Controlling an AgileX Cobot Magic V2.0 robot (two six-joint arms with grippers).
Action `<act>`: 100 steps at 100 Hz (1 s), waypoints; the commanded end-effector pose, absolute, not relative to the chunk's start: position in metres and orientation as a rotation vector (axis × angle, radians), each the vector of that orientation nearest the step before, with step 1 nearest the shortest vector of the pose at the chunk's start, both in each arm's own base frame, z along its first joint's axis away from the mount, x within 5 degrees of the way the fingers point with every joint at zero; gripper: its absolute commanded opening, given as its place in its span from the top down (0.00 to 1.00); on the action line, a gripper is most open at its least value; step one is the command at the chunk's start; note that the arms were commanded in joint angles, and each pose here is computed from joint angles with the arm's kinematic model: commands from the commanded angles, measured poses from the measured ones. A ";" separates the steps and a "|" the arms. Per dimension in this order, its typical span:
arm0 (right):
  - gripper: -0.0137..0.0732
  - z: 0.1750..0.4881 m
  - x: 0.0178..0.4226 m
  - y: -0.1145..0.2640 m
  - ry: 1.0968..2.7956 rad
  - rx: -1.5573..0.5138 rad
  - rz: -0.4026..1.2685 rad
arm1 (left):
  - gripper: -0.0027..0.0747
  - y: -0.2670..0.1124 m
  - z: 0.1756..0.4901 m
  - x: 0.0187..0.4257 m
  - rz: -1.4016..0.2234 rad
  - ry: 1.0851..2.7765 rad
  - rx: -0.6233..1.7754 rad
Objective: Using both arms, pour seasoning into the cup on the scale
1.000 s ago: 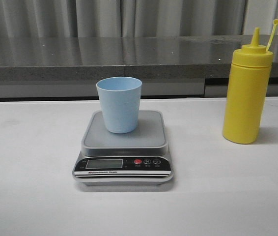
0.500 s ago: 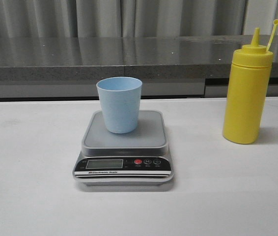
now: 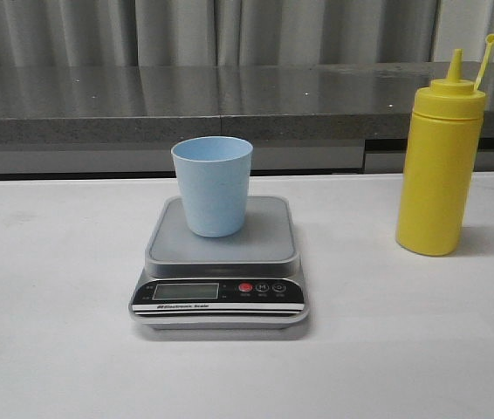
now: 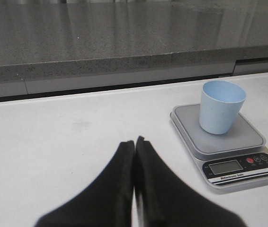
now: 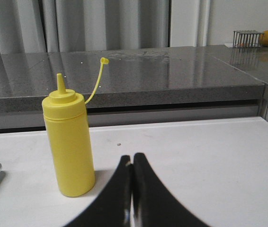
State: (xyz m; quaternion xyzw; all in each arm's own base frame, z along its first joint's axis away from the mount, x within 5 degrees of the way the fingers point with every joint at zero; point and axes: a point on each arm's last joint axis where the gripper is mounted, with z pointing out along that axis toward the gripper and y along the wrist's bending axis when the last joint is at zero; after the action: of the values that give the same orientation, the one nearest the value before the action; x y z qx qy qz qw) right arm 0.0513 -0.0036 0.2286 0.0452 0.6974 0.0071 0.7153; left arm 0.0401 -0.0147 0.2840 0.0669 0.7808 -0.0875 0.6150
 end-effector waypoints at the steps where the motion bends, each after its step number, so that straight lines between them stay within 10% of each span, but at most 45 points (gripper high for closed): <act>1: 0.92 0.256 0.051 -0.004 1.492 0.098 0.016 | 0.99 -0.014 0.299 0.041 -0.222 1.707 0.119; 68: 0.90 0.278 0.126 -0.008 1.969 0.140 -0.010 | 0.99 -0.014 0.299 0.041 -0.222 1.707 0.119; 87: 0.67 0.282 0.150 -0.007 2.028 0.175 0.033 | 0.99 -0.014 0.299 0.041 -0.222 1.707 0.119; 100: 0.34 0.280 0.163 0.004 2.047 0.137 0.103 | 0.99 -0.014 0.299 0.041 -0.222 1.707 0.119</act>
State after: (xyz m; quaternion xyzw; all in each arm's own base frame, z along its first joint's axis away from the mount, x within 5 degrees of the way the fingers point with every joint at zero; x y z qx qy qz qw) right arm 0.1500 -0.0033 0.2647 0.0702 0.8766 0.0210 0.4755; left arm 0.0398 -0.0147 0.2841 0.0667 0.7803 -0.0882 0.6156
